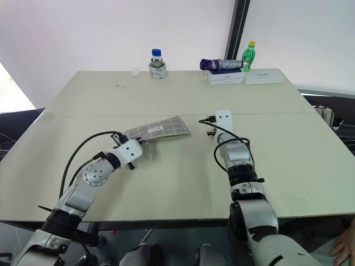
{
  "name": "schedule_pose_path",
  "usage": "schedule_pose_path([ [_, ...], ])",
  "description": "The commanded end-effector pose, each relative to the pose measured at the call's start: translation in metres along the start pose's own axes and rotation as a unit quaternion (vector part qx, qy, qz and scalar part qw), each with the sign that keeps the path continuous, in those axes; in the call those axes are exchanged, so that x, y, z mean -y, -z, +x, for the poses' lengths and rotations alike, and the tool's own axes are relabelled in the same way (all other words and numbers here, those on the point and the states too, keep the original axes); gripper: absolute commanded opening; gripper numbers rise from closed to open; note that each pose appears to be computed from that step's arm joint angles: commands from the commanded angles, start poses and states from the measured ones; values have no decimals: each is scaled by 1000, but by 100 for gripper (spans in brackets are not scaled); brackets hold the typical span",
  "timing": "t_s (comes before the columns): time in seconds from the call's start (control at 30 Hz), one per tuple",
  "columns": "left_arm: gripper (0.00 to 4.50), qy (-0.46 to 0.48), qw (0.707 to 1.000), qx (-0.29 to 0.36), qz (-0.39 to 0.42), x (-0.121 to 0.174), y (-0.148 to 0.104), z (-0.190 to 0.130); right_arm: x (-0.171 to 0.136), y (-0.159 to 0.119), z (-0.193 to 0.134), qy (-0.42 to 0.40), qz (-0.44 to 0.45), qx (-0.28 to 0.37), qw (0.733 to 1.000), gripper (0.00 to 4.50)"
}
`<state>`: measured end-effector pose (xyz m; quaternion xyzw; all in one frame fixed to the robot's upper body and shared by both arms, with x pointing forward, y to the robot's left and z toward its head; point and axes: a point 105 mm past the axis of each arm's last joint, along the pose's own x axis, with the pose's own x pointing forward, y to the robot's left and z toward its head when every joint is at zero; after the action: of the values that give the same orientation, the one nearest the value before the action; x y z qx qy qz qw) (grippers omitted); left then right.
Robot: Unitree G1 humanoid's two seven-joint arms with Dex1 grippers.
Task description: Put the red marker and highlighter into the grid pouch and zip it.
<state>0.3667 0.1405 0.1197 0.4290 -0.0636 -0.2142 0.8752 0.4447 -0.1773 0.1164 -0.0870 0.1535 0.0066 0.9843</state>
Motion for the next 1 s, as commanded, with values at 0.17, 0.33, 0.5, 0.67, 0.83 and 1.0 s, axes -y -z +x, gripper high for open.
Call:
schedule_pose_path([
  [0.17,0,-15,999,27,7,-13,-13,1,-59,-60,-80,-357,-154,200,899,91],
  [0.33,0,-13,999,33,8,-14,-15,4,-75,-34,-109,-445,-205,163,857,91],
  [0.5,0,-14,999,39,7,-15,-19,7,-81,-18,-100,-419,-227,138,868,91],
  [0.67,0,-10,999,49,5,-13,-22,6,-70,-16,-82,-375,-235,135,887,91],
  [0.83,0,-4,999,52,5,-11,-23,6,-69,-12,-77,-369,-243,128,888,91],
  [1.0,0,1,998,57,9,-8,-26,5,-78,-23,-79,-373,-228,144,888,91],
])
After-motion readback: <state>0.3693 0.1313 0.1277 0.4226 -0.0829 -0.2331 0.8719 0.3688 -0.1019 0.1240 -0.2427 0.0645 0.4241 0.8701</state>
